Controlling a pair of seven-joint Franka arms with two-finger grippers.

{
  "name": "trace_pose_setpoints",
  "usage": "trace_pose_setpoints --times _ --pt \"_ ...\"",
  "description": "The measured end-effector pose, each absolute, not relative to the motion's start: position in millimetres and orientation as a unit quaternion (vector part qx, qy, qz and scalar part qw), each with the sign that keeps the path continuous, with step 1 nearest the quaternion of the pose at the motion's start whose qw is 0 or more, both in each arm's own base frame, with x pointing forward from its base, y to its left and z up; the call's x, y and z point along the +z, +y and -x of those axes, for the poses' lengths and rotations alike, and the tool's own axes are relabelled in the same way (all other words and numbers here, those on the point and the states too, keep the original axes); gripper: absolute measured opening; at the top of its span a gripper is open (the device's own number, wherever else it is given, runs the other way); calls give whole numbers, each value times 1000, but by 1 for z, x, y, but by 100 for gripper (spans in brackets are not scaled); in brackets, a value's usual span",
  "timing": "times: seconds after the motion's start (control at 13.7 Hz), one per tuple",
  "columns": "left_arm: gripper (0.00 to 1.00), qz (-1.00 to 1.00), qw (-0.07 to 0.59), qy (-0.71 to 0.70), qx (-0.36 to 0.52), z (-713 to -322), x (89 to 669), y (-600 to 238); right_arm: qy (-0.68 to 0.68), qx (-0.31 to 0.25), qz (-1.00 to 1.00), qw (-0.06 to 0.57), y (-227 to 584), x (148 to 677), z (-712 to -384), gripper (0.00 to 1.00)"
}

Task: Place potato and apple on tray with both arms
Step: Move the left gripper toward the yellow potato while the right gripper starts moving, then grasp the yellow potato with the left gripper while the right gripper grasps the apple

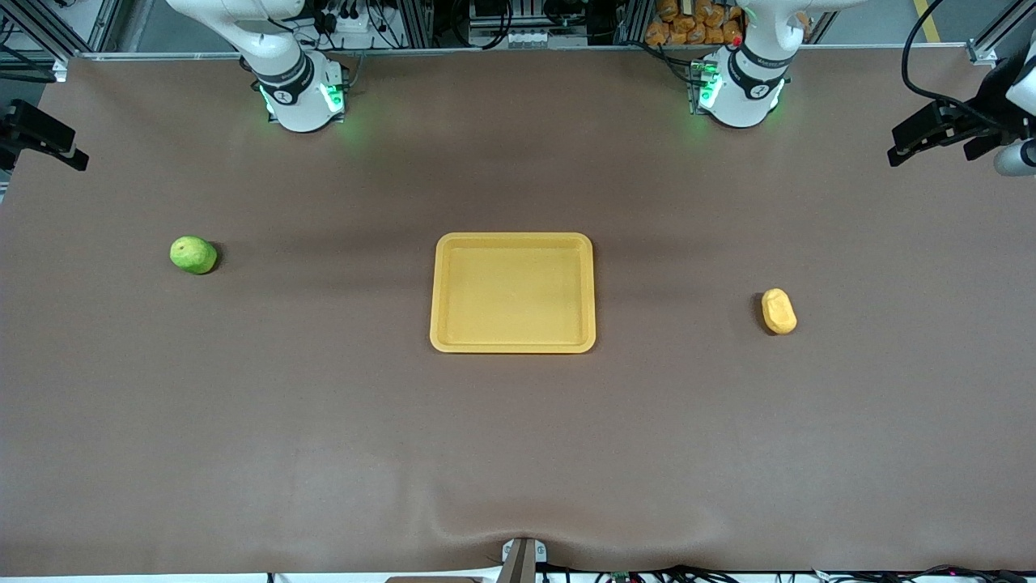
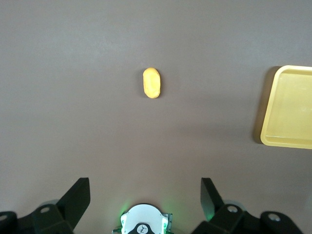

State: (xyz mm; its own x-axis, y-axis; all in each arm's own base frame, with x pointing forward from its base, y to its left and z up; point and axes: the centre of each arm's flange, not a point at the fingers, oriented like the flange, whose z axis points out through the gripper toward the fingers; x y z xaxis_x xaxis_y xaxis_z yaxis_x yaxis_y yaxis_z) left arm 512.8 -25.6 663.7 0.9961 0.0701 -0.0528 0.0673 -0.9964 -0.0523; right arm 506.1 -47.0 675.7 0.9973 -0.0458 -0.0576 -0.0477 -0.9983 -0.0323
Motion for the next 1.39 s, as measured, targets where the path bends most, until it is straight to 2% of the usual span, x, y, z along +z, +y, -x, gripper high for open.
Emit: trace_pose_setpoints --times 0.66,1.39 --pt "100 996 24 -57 61 -548 571 0 36 56 998 17 -62 645 -529 100" --pt "100 999 16 -36 12 -548 399 -14 47 107 993 5 -78 591 -556 100"
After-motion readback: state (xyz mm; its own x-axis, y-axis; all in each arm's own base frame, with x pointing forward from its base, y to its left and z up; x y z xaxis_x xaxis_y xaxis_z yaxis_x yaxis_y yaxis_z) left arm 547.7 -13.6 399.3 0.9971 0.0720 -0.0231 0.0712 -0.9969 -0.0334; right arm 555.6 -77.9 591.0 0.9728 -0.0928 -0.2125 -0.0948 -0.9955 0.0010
